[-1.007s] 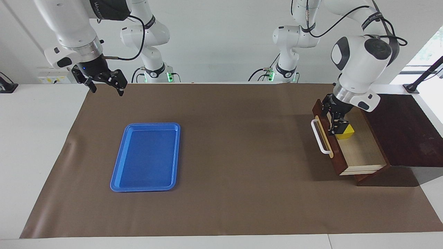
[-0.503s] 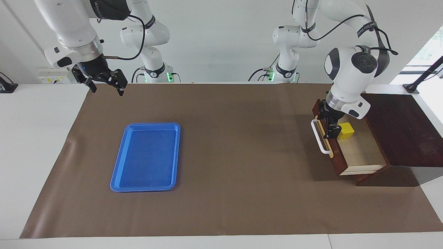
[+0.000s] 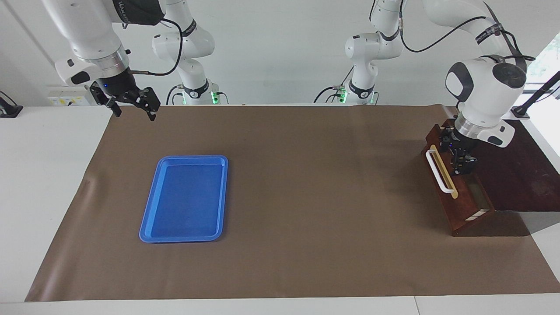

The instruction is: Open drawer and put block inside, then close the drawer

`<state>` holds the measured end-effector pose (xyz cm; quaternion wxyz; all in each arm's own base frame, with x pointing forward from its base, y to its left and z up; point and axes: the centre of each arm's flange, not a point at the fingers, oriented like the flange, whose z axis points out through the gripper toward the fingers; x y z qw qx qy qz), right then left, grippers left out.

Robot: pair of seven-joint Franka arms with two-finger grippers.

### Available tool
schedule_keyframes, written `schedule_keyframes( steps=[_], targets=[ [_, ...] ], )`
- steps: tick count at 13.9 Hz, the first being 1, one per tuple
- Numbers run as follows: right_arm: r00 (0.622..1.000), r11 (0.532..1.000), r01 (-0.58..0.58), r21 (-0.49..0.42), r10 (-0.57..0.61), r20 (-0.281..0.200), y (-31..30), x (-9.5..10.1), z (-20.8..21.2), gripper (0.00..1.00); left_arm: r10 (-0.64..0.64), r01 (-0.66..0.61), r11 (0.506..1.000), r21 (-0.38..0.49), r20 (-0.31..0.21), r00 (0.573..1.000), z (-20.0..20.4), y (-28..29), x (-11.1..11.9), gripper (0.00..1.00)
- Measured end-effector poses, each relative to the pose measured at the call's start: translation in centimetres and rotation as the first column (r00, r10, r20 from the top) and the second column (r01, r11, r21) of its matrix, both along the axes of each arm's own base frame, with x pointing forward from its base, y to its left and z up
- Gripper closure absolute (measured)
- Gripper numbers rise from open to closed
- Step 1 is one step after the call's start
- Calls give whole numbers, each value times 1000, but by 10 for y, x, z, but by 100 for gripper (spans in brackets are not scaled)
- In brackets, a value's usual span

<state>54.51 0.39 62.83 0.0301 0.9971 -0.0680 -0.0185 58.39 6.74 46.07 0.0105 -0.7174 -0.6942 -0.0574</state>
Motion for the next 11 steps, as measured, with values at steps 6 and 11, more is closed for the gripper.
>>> schedule_keyframes(
  steps=[6,11],
  targets=[
    [1000,1000,0,0,0,-2,0,0,-1,0,6,-6,1000,0,3,1000,0,16,-1,0],
    [1000,1000,5,0,-5,-2,-3,-1,-1,0,-89,88,996,18,31,996,18,13,4,0]
  ],
)
